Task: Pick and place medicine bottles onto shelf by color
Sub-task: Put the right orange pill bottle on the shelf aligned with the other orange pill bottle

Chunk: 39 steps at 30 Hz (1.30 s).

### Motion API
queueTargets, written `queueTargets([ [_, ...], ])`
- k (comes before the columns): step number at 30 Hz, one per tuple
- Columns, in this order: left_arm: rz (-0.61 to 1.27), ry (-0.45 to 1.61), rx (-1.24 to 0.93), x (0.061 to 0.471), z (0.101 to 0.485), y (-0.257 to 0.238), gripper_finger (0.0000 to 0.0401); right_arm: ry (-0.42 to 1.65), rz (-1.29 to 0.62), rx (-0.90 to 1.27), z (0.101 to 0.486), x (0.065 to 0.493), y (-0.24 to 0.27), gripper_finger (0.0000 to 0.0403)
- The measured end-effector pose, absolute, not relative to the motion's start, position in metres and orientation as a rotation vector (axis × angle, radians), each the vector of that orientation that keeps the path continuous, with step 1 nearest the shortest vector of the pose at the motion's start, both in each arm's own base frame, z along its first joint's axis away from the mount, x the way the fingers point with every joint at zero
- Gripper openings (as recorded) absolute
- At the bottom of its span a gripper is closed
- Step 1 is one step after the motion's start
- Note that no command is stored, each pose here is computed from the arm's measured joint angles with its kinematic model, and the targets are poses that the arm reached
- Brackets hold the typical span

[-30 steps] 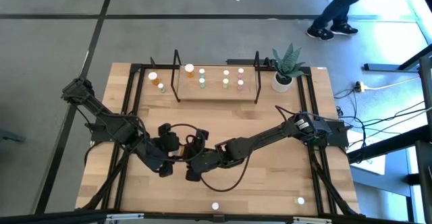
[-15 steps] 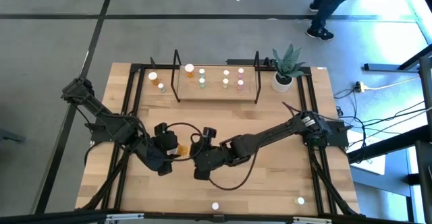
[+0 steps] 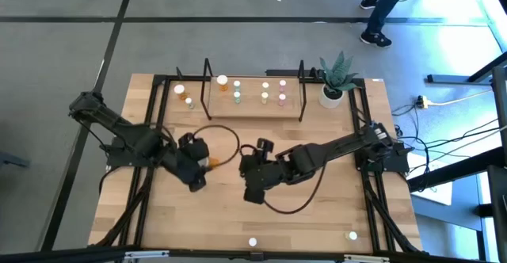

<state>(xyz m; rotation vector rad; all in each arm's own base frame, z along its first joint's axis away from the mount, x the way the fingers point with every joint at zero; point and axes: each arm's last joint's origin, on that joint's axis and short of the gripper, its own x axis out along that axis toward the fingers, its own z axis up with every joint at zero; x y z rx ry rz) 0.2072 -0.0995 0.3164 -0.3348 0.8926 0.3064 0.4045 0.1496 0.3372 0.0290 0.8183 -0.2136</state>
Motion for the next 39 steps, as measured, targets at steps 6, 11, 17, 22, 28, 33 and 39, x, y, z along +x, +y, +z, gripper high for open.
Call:
queueTargets([
  [6,0.333,0.938,-0.348,0.202,0.333,-0.066,0.0195,0.813,-0.202,0.027,0.360,0.385,0.146,0.0213],
  [11,0.351,0.983,-0.337,0.204,0.355,-0.034,0.0195,0.780,-0.197,0.042,0.376,0.373,0.141,0.0213],
  [17,0.393,0.976,-0.317,0.207,0.376,0.009,0.0195,0.776,-0.174,0.054,0.393,0.358,0.134,0.0213],
  [22,0.425,1.032,-0.300,0.221,0.373,0.043,0.0195,0.779,-0.168,0.042,0.406,0.345,0.123,0.0214],
  [28,0.462,1.131,-0.264,0.252,0.357,0.083,0.0195,0.776,-0.166,-0.012,0.413,0.342,0.109,0.0214],
  [33,0.484,1.214,-0.250,0.278,0.338,0.115,0.0195,0.812,-0.119,-0.043,0.411,0.346,0.093,0.0214],
  [39,0.550,1.317,-0.272,0.295,0.307,0.151,0.0195,0.832,-0.105,-0.053,0.411,0.352,0.071,0.0214],
])
